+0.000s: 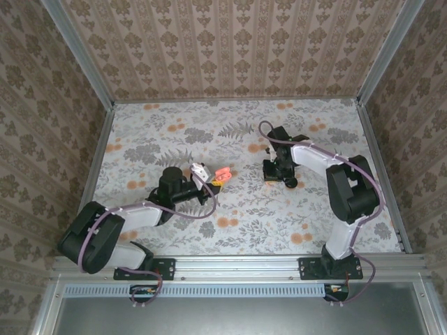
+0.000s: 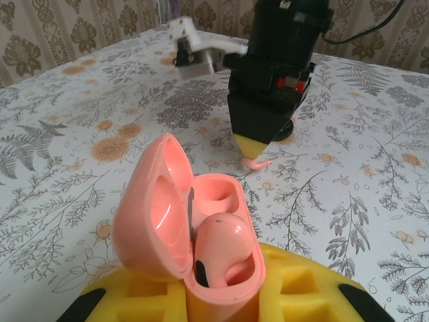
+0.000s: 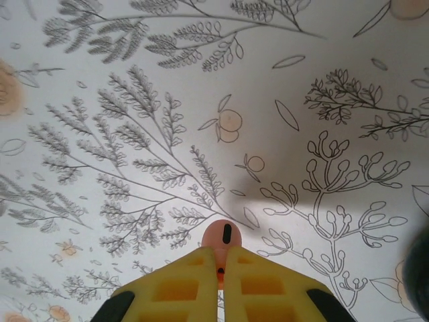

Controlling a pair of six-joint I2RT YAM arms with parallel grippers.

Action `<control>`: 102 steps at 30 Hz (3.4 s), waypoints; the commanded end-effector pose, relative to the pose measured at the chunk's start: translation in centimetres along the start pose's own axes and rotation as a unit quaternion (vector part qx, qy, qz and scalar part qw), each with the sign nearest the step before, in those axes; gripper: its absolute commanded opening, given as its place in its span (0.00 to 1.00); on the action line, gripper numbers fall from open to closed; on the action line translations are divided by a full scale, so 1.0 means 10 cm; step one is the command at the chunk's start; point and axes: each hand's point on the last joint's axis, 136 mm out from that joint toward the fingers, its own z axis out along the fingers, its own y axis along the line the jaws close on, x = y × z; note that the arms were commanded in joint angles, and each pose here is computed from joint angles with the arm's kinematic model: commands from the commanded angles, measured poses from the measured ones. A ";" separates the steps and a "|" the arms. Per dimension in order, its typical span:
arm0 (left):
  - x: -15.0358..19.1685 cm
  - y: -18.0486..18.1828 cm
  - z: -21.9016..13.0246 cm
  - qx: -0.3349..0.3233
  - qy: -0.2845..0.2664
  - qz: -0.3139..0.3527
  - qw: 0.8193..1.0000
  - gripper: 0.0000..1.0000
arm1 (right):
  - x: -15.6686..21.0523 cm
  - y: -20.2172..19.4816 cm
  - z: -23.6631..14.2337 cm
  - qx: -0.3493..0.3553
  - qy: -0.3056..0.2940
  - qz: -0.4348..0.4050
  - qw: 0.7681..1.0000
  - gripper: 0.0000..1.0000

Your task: Insert the wireless bluetooth earbuds into the charging case

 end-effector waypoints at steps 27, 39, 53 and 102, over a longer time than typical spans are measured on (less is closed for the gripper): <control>-0.31 0.14 0.45 -0.001 -0.091 -0.097 0.991 0.13 | -0.45 1.28 -1.21 -0.252 -0.357 -0.087 0.895 0.08; -0.42 0.18 0.47 -0.003 -0.116 -0.113 0.987 0.12 | -0.44 1.46 -1.31 -0.288 -0.376 -0.101 0.875 0.08; -0.62 0.22 0.44 -0.004 -0.141 -0.117 0.983 0.12 | -0.44 1.52 -1.20 -0.294 -0.365 -0.101 0.878 0.08; -0.89 0.27 0.32 -0.014 -0.175 -0.104 0.979 0.13 | -0.36 1.42 -1.20 -0.272 -0.375 -0.112 0.879 0.08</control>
